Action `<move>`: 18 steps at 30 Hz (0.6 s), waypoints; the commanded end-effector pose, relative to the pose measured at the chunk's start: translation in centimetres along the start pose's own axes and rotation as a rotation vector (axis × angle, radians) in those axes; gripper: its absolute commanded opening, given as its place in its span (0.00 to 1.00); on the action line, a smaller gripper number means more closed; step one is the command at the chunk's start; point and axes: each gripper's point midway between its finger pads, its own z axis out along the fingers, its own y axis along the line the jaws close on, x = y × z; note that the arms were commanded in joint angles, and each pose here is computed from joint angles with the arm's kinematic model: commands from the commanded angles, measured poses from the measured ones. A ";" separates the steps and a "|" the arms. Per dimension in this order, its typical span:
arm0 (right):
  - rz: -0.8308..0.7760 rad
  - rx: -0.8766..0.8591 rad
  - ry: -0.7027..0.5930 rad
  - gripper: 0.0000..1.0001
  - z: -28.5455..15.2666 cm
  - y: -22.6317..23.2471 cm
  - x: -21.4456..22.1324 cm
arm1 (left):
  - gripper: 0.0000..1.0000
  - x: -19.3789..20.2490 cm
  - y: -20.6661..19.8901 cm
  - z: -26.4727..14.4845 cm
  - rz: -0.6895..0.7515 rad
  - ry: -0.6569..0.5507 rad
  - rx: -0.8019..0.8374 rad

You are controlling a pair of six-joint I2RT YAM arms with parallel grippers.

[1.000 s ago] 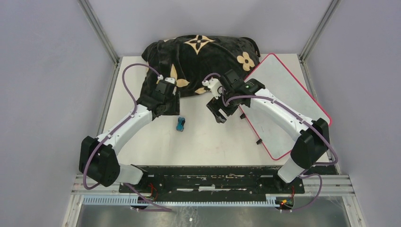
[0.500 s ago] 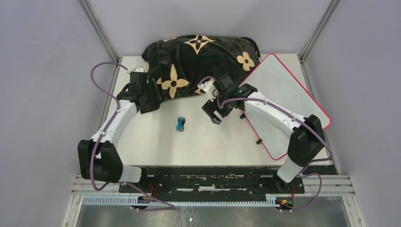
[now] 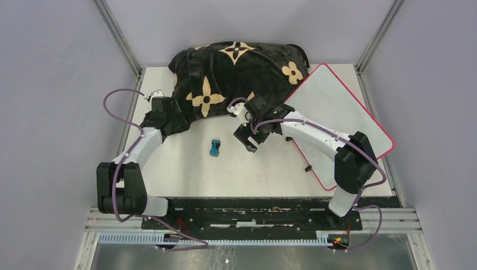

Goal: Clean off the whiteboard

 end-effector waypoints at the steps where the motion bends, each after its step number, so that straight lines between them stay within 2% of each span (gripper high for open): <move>1: -0.003 -0.004 -0.082 0.92 -0.9 0.1 -2.1 | 0.85 -4.1 0.7 0.1 0.055 -0.157 -0.051; 8: -0.008 0.019 -0.091 0.92 -1.2 -0.2 -2.0 | 0.83 -1.7 -0.8 2.2 0.075 -0.001 -0.002; 18: 0.019 0.030 -0.112 0.90 -1.3 -0.3 -2.4 | 0.81 -1.8 -2.9 0.9 0.038 0.008 0.116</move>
